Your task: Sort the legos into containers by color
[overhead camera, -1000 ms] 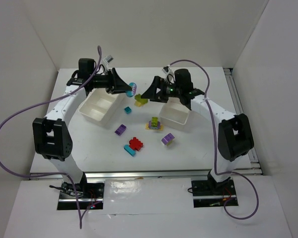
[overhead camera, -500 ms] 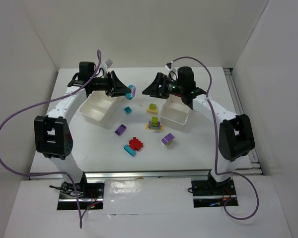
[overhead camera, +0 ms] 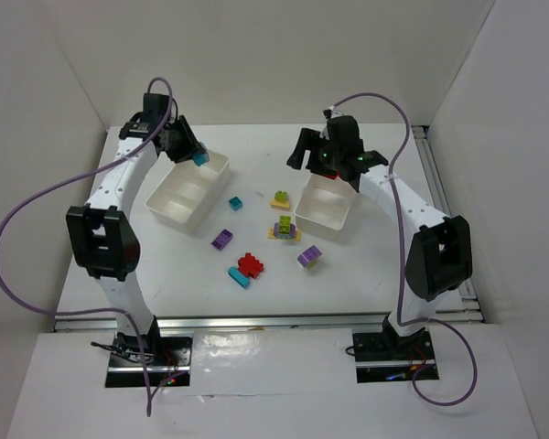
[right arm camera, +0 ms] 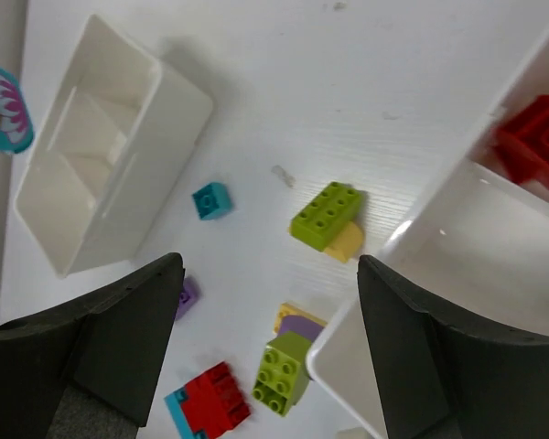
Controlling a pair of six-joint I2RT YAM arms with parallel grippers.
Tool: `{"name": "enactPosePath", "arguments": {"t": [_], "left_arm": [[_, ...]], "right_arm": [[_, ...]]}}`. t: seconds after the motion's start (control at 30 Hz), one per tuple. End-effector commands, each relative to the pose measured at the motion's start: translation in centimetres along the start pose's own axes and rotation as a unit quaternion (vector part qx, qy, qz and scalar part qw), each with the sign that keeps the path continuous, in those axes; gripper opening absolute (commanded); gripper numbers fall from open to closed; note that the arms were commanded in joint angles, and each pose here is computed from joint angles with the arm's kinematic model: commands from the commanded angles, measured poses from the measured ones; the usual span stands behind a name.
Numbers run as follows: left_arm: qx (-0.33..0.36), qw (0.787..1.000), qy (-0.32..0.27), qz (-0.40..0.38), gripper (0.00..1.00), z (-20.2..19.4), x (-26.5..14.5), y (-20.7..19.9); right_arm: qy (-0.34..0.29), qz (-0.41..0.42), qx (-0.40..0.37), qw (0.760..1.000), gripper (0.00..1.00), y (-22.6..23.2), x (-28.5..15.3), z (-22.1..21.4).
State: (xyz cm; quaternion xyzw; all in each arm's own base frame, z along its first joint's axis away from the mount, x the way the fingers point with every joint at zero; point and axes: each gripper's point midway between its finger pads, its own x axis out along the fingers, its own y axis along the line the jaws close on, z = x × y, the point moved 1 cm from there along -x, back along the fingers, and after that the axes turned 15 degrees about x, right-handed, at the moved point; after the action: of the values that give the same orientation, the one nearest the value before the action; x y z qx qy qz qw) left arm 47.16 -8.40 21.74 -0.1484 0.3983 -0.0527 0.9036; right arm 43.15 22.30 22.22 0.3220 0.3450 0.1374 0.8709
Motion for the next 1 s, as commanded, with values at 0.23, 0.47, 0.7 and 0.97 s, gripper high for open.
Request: {"name": "enactPosePath", "arguments": {"t": [0.23,0.47,0.7,0.97], "left_arm": [[-0.015,0.994,-0.005,0.111,0.35,3.1,7.1,4.3],[0.044,0.995,-0.011,0.084,0.75,3.3,4.7,0.8],[0.084,0.989,0.044,0.116,0.65,-5.4,2.7,-5.1],[0.03,0.98,0.081,0.177,0.89,-12.2,5.1,-6.6]], "right_arm": [[-0.061,-0.04,-0.016,0.997,0.85,-0.3,-3.8,3.1],[-0.071,-0.068,-0.008,0.995,0.85,-1.8,-4.6,3.0],[-0.064,-0.083,-0.006,0.994,0.85,-2.7,-4.2,2.5],[-0.056,-0.095,-0.008,0.994,0.9,-3.5,-4.6,2.2]]}}
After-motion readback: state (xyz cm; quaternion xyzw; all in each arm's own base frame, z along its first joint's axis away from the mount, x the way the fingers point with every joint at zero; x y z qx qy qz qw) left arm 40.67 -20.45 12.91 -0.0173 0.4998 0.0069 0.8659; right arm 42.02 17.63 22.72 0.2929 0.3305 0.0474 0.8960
